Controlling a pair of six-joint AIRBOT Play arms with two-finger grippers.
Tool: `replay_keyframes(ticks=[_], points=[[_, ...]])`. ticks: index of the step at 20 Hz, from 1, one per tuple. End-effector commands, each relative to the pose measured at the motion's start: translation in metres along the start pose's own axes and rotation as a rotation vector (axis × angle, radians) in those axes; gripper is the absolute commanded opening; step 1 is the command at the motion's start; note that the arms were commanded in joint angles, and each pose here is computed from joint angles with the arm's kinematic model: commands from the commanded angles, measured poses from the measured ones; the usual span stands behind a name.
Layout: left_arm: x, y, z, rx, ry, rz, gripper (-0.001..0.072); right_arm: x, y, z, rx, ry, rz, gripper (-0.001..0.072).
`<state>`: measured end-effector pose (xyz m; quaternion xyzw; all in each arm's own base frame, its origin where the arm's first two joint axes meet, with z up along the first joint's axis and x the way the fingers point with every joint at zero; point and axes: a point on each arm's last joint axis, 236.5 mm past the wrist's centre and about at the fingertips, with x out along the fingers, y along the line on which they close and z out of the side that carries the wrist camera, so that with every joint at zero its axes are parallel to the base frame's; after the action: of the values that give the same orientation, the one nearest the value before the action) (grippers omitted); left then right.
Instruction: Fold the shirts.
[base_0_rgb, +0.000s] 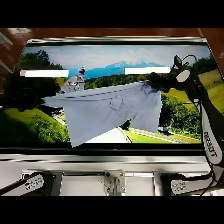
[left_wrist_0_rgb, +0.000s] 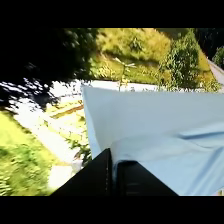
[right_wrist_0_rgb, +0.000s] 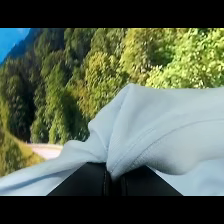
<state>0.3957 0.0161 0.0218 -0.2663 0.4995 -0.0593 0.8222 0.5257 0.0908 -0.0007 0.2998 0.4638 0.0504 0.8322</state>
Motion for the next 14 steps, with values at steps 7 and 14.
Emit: replay_keyframes(ticks=[7, 14], points=[[0.028, 0.030, -0.063, -0.122, 0.349, 0.009, 0.0362, -0.042, -0.025, 0.034, -0.092, -0.049, -0.015, 0.0674], [-0.001, 0.035, -0.171, -0.212, 0.534, -0.002, 0.0709, -0.129, -0.153, 0.001, -0.062, 0.174, -0.302, 0.0674]])
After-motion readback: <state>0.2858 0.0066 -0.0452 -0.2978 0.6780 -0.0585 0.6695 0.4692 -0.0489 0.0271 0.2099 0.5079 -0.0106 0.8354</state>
